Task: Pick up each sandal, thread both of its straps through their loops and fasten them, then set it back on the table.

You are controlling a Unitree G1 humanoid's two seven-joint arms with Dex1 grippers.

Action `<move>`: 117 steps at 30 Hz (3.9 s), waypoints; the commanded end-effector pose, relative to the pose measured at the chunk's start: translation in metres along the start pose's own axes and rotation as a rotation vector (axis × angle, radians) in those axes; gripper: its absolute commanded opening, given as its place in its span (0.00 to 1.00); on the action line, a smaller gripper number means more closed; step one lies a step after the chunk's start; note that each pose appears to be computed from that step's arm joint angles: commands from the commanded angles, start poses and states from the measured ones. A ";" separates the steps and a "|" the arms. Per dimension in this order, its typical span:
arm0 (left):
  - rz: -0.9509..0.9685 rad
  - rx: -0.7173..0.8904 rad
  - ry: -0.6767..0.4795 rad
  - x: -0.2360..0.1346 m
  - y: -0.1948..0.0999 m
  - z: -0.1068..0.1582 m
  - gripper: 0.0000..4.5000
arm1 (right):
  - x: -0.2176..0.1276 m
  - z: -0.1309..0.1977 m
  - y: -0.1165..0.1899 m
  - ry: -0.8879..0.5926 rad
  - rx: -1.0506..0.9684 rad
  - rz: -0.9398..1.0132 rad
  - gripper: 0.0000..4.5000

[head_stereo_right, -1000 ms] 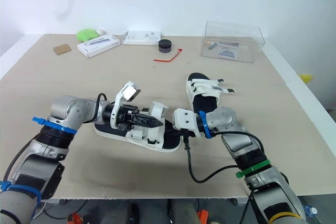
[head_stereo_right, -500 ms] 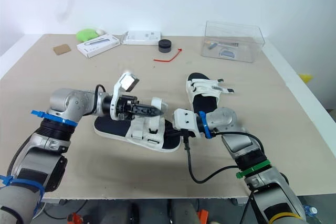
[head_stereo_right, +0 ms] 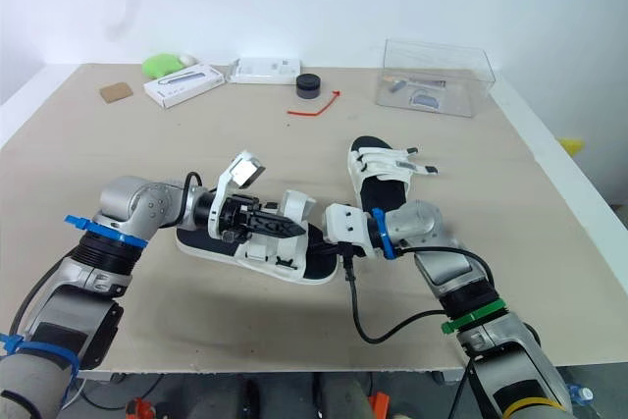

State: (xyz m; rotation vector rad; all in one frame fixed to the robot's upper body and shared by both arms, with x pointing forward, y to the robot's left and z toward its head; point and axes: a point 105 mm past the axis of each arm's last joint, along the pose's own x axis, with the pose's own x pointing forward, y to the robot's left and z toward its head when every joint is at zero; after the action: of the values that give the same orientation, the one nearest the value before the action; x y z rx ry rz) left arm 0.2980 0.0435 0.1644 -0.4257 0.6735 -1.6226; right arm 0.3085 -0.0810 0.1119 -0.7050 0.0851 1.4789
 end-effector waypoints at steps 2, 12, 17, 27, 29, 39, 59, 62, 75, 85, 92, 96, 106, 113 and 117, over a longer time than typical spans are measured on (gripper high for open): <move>-0.008 -0.019 -0.017 0.003 -0.002 0.005 0.01 | -0.005 -0.020 0.002 0.093 0.034 -0.002 0.00; 0.109 0.066 -0.010 -0.003 0.019 0.005 0.01 | -0.005 -0.020 0.002 0.092 0.035 -0.007 0.00; 0.112 0.110 -0.023 -0.005 0.019 0.012 0.01 | -0.005 -0.020 0.002 0.092 0.037 -0.006 0.00; -0.009 0.171 0.062 -0.004 -0.006 0.002 0.43 | -0.004 -0.020 0.000 0.095 0.034 -0.009 0.00; -0.008 0.183 0.085 -0.004 -0.006 -0.002 0.43 | -0.004 -0.021 0.000 0.095 0.034 -0.008 0.00; 0.056 0.240 0.120 -0.002 0.008 -0.010 0.43 | -0.004 -0.021 0.000 0.098 0.034 -0.006 0.00; -0.021 0.104 0.160 -0.005 0.001 -0.013 0.00 | -0.006 -0.024 0.002 0.113 0.030 -0.003 0.00; -0.009 0.122 0.162 -0.003 0.003 -0.014 0.00 | -0.006 -0.024 0.002 0.114 0.029 -0.002 0.00; -0.008 0.089 0.135 0.010 0.003 -0.014 0.00 | -0.006 -0.024 0.004 0.115 0.025 0.004 0.00; -0.044 0.043 0.122 0.007 -0.009 -0.010 0.00 | -0.006 -0.025 0.005 0.116 0.027 0.002 0.00; -0.021 0.006 0.115 0.001 -0.008 -0.009 0.00 | -0.005 -0.025 0.004 0.115 0.026 0.002 0.00; 0.005 -0.001 0.122 0.000 -0.004 -0.009 0.00 | -0.005 -0.024 0.003 0.114 0.024 0.002 0.00; 0.023 -0.008 0.166 0.003 0.002 -0.025 0.00 | -0.005 -0.025 0.002 0.117 0.024 -0.001 0.00; 0.047 0.008 0.196 0.004 0.007 -0.033 0.00 | -0.006 -0.026 0.001 0.120 0.022 -0.004 0.00; 0.079 0.038 0.205 0.005 0.012 -0.035 0.00 | -0.006 -0.026 0.000 0.120 0.021 -0.005 0.00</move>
State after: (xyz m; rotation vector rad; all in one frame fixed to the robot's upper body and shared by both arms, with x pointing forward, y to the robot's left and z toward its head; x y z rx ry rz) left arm 0.2871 0.0441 0.1436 -0.2456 0.7605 -1.6444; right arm 0.3107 -0.0841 0.1113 -0.7378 0.0815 1.4754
